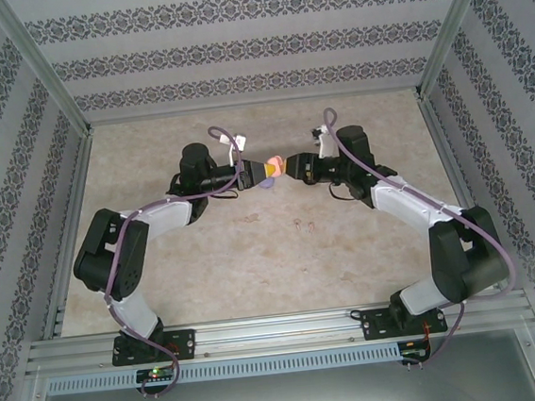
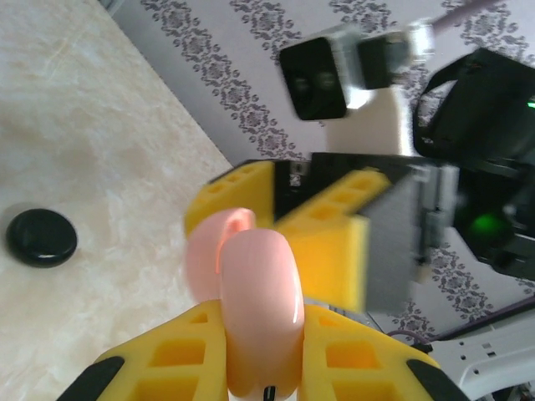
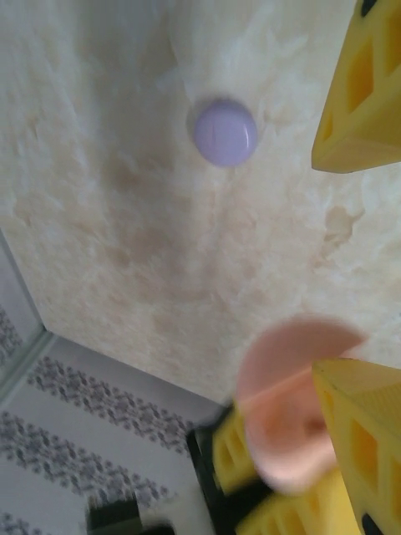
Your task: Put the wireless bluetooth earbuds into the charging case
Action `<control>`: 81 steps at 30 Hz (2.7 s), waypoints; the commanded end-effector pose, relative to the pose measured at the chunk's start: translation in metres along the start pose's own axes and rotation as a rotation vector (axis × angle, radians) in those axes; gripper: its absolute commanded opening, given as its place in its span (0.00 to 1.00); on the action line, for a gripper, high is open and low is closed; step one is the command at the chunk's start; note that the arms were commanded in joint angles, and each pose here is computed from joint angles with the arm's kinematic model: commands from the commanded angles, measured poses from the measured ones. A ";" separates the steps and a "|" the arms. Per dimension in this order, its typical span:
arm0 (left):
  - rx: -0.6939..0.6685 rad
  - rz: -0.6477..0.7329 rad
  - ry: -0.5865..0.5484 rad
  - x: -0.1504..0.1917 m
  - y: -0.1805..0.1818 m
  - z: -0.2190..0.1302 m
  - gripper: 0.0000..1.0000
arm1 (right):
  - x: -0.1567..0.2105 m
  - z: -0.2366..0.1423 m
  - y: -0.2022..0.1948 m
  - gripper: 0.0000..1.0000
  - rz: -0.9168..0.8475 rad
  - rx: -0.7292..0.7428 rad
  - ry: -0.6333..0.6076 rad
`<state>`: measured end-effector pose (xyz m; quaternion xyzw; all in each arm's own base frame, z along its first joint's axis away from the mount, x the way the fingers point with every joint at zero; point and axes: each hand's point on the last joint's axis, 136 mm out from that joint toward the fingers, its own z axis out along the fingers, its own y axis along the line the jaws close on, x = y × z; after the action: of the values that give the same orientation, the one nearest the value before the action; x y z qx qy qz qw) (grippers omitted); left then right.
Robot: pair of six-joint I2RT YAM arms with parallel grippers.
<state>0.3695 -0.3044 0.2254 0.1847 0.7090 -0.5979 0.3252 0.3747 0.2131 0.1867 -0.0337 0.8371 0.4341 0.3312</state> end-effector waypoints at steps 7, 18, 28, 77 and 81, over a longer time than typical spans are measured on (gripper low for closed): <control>0.071 0.122 -0.003 -0.012 -0.038 -0.008 0.00 | 0.001 -0.022 0.003 0.60 0.029 -0.040 -0.047; 0.093 0.112 0.005 -0.012 -0.039 -0.006 0.00 | -0.009 -0.030 0.067 0.54 -0.078 -0.244 -0.022; 0.095 0.114 0.003 -0.013 -0.041 -0.006 0.00 | -0.006 -0.013 0.070 0.40 -0.077 -0.259 0.013; -0.157 0.246 0.165 -0.020 -0.019 -0.017 0.74 | -0.007 -0.004 0.023 0.00 -0.136 -0.069 0.077; -0.155 0.264 0.297 -0.012 -0.020 -0.020 0.74 | 0.000 -0.002 0.011 0.00 -0.259 0.019 0.149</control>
<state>0.3801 -0.2983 0.2689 0.2896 0.7412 -0.4889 0.3574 0.3698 0.2229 0.2021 -0.1155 0.8385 0.4299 0.3141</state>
